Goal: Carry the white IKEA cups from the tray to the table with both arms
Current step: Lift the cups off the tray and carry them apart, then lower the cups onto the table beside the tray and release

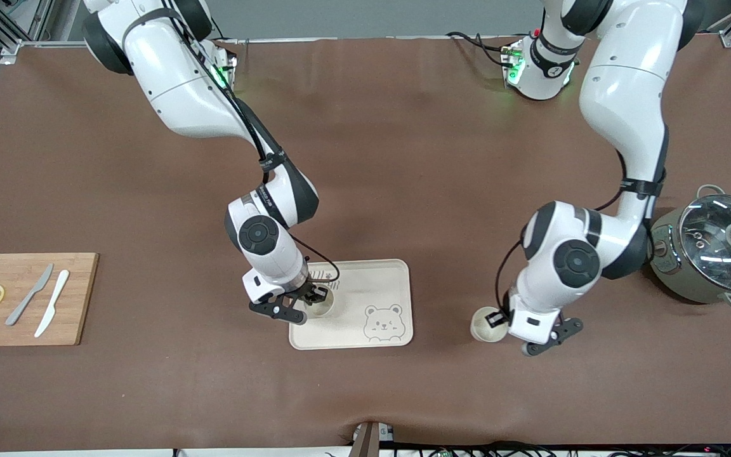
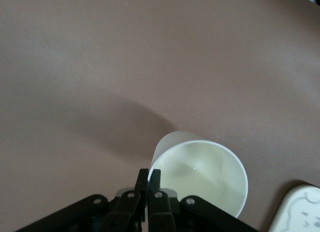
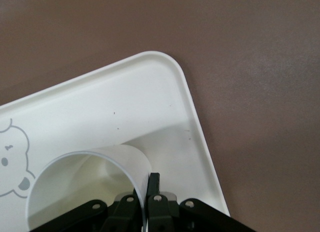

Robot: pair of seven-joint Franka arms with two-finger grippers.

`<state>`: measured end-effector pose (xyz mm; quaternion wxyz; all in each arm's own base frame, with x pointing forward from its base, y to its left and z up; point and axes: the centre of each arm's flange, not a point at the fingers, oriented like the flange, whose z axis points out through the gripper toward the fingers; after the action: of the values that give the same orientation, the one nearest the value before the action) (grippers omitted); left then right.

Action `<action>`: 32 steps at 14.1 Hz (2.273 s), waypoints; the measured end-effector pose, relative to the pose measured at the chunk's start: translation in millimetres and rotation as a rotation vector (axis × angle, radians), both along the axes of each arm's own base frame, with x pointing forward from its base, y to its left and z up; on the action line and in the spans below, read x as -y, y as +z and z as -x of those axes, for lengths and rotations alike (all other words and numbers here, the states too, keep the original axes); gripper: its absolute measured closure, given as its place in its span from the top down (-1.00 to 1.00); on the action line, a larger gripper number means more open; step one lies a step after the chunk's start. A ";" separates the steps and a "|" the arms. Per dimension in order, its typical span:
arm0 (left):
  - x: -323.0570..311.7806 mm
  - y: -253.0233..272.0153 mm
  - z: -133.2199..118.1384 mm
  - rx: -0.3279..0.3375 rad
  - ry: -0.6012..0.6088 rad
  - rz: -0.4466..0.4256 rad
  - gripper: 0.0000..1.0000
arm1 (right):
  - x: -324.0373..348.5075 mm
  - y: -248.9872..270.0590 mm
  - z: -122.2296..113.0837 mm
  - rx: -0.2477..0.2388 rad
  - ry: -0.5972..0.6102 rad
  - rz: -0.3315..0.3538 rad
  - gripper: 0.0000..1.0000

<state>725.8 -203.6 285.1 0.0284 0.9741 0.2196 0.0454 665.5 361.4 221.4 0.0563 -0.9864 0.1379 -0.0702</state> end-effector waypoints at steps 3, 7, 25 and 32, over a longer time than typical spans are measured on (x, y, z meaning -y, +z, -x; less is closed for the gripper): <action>-39.0 -0.7 -9.3 -0.002 -0.017 -0.008 -0.94 | 21.3 19.7 -10.2 -0.055 -0.027 0.030 -0.94; -82.7 -2.3 -16.8 -0.007 -0.023 -0.015 -0.94 | 84.8 90.4 -36.5 -0.062 0.043 0.038 -0.94; -187.2 -37.2 -17.2 -0.076 -0.021 0.015 -0.81 | 365.5 112.5 -65.3 -0.099 0.536 0.104 -0.94; -187.9 -23.8 -21.4 -0.051 -0.027 0.013 0.39 | 394.0 68.4 -55.1 -0.048 0.567 0.124 -0.94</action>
<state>747.2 -15.6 261.4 0.0300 0.9777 0.2072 0.0186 720.6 -32.6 289.8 0.0100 -0.9885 -0.1465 -0.0365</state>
